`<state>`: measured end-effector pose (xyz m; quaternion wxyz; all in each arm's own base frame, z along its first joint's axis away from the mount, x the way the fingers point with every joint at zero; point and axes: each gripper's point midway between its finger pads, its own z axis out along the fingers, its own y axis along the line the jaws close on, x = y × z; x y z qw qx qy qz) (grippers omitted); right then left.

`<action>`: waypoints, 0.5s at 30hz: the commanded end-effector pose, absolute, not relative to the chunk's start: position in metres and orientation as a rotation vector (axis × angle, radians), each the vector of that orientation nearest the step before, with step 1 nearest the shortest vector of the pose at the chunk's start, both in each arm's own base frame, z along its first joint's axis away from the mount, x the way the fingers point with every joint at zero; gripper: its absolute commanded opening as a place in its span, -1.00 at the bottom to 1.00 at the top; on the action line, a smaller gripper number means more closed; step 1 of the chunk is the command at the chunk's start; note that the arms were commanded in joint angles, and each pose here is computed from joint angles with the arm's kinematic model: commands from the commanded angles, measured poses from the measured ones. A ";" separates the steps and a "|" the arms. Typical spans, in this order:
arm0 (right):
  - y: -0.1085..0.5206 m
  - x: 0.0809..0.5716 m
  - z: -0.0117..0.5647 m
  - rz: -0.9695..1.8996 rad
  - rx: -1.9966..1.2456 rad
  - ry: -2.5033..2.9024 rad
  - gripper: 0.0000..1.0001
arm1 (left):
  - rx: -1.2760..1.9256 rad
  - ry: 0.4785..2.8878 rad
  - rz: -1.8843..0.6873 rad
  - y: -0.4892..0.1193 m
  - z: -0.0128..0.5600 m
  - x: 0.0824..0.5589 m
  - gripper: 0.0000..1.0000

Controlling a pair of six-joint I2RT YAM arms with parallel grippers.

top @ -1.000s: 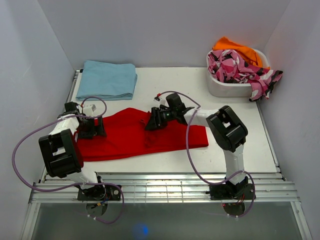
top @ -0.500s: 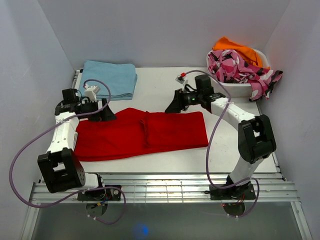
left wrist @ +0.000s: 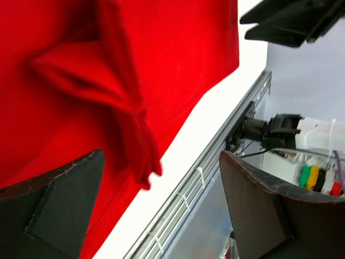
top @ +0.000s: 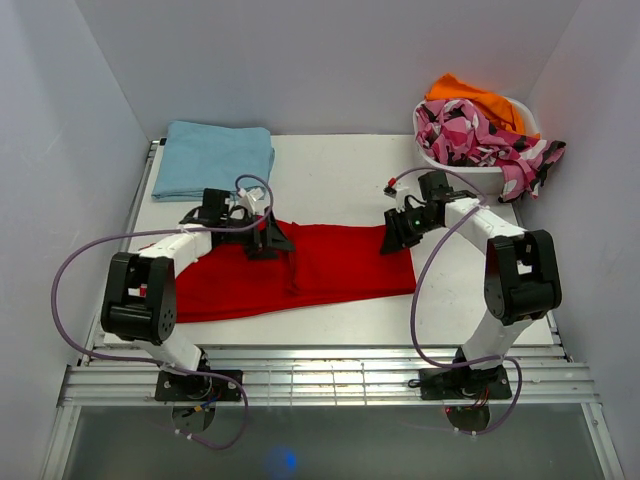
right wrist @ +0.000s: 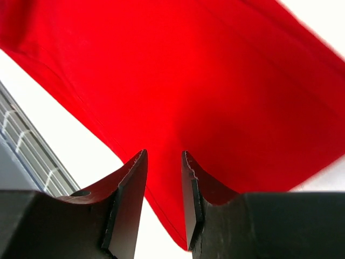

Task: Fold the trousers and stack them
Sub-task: Fold the trousers

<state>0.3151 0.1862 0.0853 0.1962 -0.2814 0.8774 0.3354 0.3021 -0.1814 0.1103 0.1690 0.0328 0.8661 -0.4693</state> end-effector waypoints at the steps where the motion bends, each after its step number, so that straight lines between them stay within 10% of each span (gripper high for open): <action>1: 0.161 0.305 0.078 0.860 -0.810 2.504 -0.25 | 0.147 2.440 -1.330 -0.217 0.115 0.308 0.96; 10: 0.149 0.306 0.079 0.885 -0.748 2.521 -0.26 | 0.020 2.623 -1.002 -0.217 0.063 0.346 0.96; 15: 0.147 0.305 0.076 0.893 -0.736 2.532 -0.26 | 0.101 2.526 -1.089 -0.232 0.078 0.352 0.58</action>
